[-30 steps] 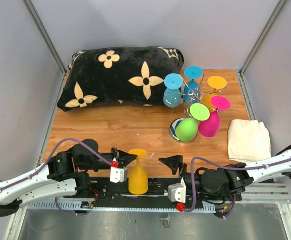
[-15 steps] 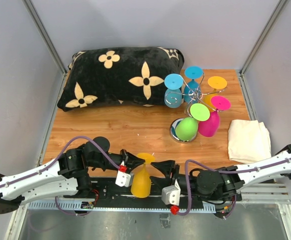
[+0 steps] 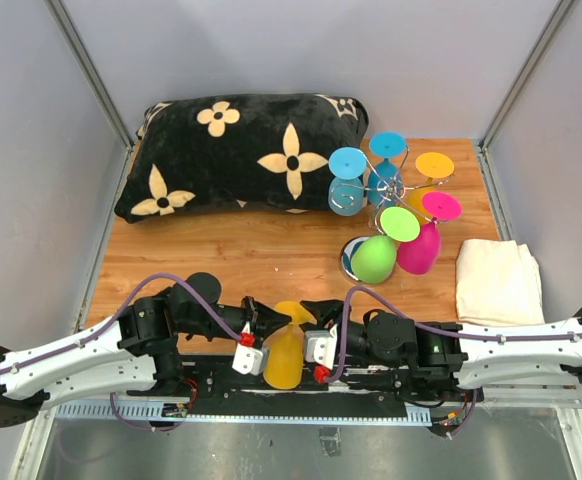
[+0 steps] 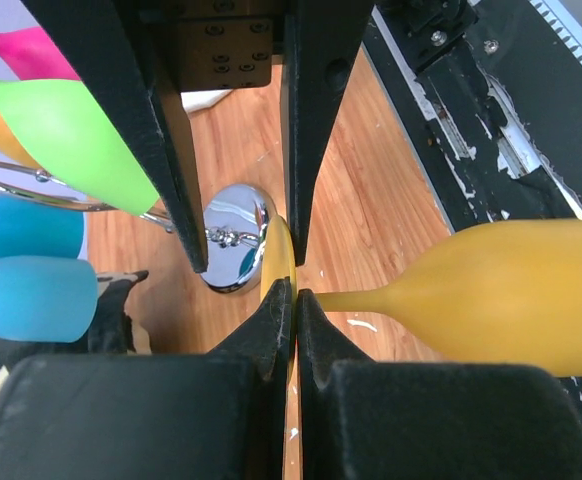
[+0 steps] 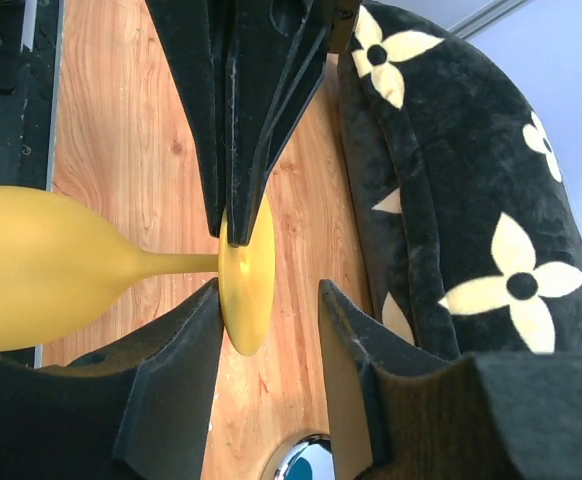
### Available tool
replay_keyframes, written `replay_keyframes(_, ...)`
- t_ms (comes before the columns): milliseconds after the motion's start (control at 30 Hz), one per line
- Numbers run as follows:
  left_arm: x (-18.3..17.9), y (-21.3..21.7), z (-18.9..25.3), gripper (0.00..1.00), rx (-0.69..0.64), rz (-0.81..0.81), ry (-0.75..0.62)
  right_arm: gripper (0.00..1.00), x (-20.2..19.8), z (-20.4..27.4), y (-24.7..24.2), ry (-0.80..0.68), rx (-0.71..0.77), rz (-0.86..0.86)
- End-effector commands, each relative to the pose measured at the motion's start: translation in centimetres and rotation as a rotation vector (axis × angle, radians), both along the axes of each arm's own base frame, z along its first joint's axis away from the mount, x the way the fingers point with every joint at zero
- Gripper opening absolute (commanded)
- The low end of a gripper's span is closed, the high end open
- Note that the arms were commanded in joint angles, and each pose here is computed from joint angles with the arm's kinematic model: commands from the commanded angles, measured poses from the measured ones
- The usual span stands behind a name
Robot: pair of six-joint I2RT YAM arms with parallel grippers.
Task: Place the wine glass upside down on the wine glass rack
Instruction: Turn the wine glass upside down at the wine rack.
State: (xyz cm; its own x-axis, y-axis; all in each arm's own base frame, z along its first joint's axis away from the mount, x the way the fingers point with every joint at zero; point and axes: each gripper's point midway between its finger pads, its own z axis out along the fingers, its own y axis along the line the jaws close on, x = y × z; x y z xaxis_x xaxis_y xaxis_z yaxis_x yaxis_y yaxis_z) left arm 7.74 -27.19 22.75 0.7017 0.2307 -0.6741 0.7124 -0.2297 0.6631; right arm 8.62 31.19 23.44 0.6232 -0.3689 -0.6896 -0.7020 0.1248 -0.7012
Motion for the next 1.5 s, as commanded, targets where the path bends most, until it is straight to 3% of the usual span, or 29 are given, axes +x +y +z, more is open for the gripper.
replay_keyframes(0, -0.1, -0.3, 1.9, 0.01, -0.055, -0.012, -0.033, 0.42, 0.2, 0.1, 0.3, 0.041, 0.032, 0.016)
replay_keyframes(267, 0.9, -0.8, 2.5, 0.0, -0.083, 0.037, -0.04, 0.28, 1.0, -0.6, 0.7, 0.003, 0.015, 0.02)
replay_keyframes(500, 1.6, -0.8, 4.0, 0.04, -0.161, 0.094, -0.024, 0.01, 2.4, -0.9, 0.1, -0.054, -0.007, -0.011)
replay_keyframes(700, 4.1, 0.0, 6.8, 0.39, -0.35, 0.304, 0.085, 0.01, 4.3, 0.7, -1.4, -0.134, 0.027, -0.062)
replay_keyframes(833, 6.0, 1.8, 9.2, 0.54, -0.527, 0.481, 0.217, 0.01, 6.2, 1.3, -3.3, -0.205, 0.018, -0.142)
replay_keyframes(1133, 6.9, 5.4, 11.2, 0.57, -0.853, 0.67, 0.657, 0.01, 6.9, 6.6, -6.6, -0.439, 0.14, -0.204)
replay_keyframes(1267, 6.1, 5.1, 10.8, 0.59, -0.9, 0.617, 0.745, 0.02, 6.7, 8.7, -6.7, -0.493, 0.159, -0.194)
replay_keyframes(1467, 4.3, 2.7, 10.1, 0.62, -0.859, 0.481, 0.812, 0.02, 5.6, 10.6, -6.0, -0.546, 0.169, -0.116)
